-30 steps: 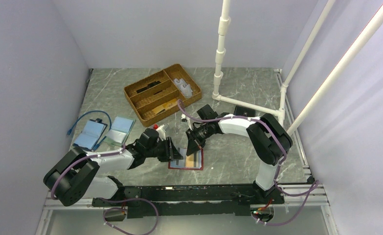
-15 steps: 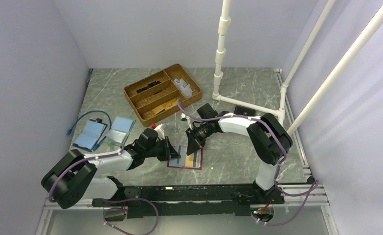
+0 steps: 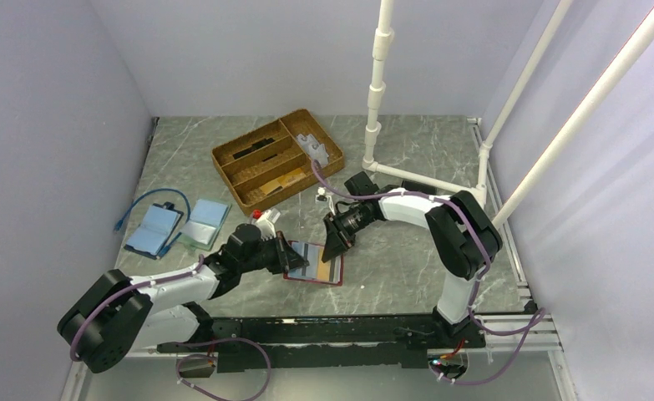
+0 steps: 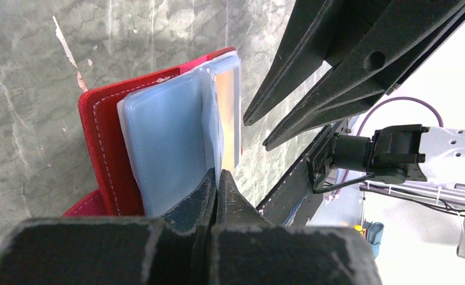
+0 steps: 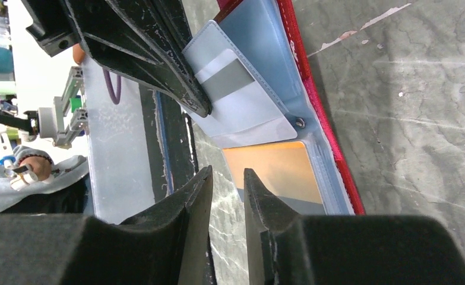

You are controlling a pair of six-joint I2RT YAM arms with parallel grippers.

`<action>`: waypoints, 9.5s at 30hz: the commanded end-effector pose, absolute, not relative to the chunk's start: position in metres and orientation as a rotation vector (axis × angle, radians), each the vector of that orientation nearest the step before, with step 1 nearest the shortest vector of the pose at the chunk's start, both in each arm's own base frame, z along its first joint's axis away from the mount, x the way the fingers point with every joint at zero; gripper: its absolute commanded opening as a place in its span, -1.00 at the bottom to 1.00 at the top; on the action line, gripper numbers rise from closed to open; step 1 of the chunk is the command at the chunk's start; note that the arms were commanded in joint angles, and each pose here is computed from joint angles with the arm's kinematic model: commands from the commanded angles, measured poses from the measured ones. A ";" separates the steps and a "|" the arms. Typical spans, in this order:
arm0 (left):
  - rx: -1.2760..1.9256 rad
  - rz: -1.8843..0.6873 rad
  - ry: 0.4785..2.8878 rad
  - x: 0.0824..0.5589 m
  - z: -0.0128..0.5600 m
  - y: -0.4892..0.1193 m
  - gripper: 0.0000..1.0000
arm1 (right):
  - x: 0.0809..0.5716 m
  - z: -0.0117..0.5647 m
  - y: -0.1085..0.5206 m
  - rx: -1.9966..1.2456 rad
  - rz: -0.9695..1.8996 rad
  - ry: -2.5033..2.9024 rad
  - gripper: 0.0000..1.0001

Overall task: Take the credit cards out of the card holder
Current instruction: Pick up the card holder from the center of the board, then remove the credit card from the card holder, then place the card holder at the center of the board, then place the credit card in the storage box.

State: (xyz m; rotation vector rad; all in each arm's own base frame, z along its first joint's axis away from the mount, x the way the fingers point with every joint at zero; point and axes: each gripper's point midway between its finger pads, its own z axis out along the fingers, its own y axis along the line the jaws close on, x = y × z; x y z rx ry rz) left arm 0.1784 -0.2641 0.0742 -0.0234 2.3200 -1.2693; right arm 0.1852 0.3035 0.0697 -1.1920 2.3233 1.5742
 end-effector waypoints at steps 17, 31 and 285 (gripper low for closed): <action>0.011 -1.435 2.049 0.189 0.126 -0.276 -1.00 | 0.189 0.098 0.309 -1.210 1.722 2.172 -0.28; 0.025 -1.582 1.945 0.189 0.149 -0.289 -1.00 | 0.182 0.120 0.308 -1.207 1.870 2.063 -0.21; -0.354 -1.059 2.309 0.591 0.109 -0.274 -0.50 | 0.240 0.172 0.225 -1.390 0.822 1.860 0.24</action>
